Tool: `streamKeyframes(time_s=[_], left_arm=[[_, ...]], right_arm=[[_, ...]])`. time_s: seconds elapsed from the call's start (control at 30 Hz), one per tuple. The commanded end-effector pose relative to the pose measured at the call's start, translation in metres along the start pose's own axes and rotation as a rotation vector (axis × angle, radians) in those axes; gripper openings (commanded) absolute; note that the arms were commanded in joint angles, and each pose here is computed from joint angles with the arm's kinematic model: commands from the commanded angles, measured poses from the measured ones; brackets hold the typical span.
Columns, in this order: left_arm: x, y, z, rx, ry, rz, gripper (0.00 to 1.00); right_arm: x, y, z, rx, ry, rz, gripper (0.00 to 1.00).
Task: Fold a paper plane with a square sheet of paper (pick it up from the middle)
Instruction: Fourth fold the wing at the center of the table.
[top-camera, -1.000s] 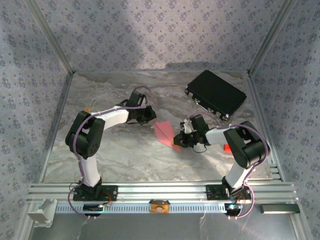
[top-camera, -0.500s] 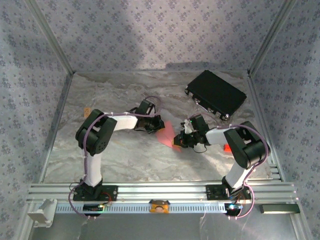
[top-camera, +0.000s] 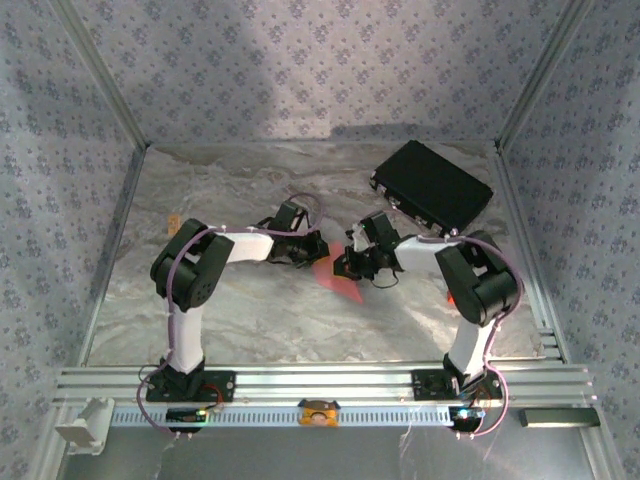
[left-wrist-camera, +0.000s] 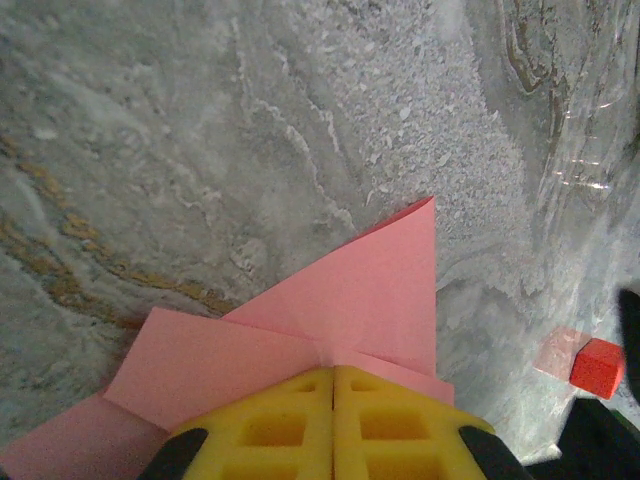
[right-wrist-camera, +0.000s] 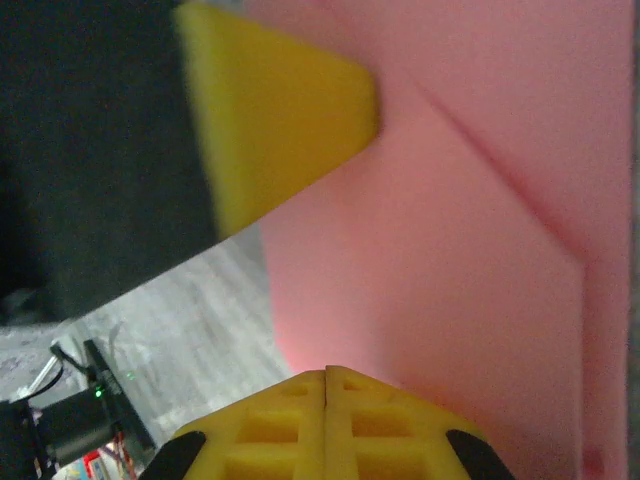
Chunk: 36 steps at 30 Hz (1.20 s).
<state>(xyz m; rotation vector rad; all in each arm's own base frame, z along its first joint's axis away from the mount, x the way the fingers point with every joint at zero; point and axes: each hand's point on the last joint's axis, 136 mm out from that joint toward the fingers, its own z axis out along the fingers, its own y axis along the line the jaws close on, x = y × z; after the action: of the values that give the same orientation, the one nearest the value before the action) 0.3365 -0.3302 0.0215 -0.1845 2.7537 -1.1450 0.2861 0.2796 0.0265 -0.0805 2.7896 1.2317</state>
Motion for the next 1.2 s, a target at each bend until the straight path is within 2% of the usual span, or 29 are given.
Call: streamKeyframes(time_s=[0.0,0.2,0.53,1.17], left_arm=[[0.015,0.040,0.009,-0.107,0.034,-0.054,0.07],[0.015,0.044,0.009,-0.116,0.036,-0.059,0.06],[0.014,0.048,0.011,-0.122,0.046,-0.064,0.06],[0.015,0.048,0.009,-0.119,0.047,-0.070,0.06]], right_arm=[[0.011,-0.021,0.009,0.051,0.051,0.054,0.00],[0.028,-0.021,-0.004,0.009,0.062,0.063,0.03],[0.060,-0.042,-0.025,0.029,0.053,0.109,0.06],[0.105,-0.069,-0.043,0.020,0.023,0.199,0.06]])
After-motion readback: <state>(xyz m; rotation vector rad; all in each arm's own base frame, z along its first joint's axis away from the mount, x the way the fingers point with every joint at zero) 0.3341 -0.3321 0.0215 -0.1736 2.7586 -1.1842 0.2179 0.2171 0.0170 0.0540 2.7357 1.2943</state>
